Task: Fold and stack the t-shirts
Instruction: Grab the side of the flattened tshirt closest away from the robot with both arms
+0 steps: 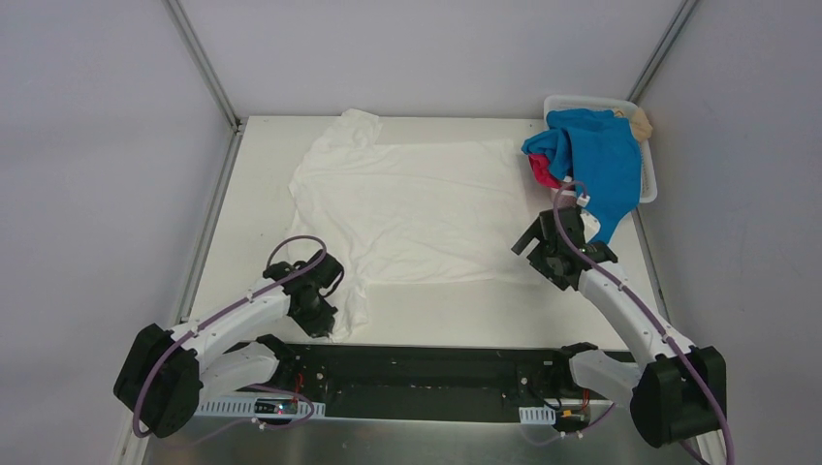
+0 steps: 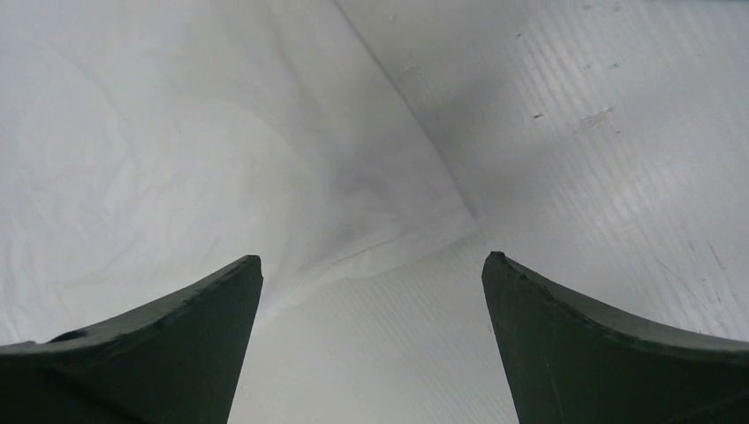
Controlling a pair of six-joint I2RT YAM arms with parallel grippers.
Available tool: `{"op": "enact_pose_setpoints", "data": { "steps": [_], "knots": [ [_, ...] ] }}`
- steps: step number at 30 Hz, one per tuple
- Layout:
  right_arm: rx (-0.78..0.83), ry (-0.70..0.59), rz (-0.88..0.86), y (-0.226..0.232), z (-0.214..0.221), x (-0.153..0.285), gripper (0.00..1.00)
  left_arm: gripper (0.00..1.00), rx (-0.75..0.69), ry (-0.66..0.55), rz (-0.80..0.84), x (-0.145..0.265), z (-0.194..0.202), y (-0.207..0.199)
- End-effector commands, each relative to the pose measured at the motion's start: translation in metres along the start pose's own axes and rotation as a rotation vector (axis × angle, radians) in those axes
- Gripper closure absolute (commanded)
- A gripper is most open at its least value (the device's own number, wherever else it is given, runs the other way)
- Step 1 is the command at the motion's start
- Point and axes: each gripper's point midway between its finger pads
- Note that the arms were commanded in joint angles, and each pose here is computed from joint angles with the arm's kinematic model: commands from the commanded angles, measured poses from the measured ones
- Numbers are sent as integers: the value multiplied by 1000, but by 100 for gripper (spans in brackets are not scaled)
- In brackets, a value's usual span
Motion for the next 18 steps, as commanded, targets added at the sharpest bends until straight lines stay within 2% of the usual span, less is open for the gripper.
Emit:
{"op": "enact_pose_setpoints", "data": {
  "steps": [1,8,18],
  "knots": [
    [-72,-11,113,-28,-3,13,1,100,-14,-44,99,3,-7,-13],
    [-112,61,166,-42,24,-7,1,100,-6,-120,213,21,-25,-20],
    [-162,41,144,-31,25,-43,30,100,-50,-106,267,30,-23,-24]
  ]
}}
Point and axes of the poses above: each gripper's point midway between its finger pads, its own x axis back along the fingers, its own y axis along the line the jaws close on, z = x × y, and after that the axes turned 15 degrees about x, right-handed
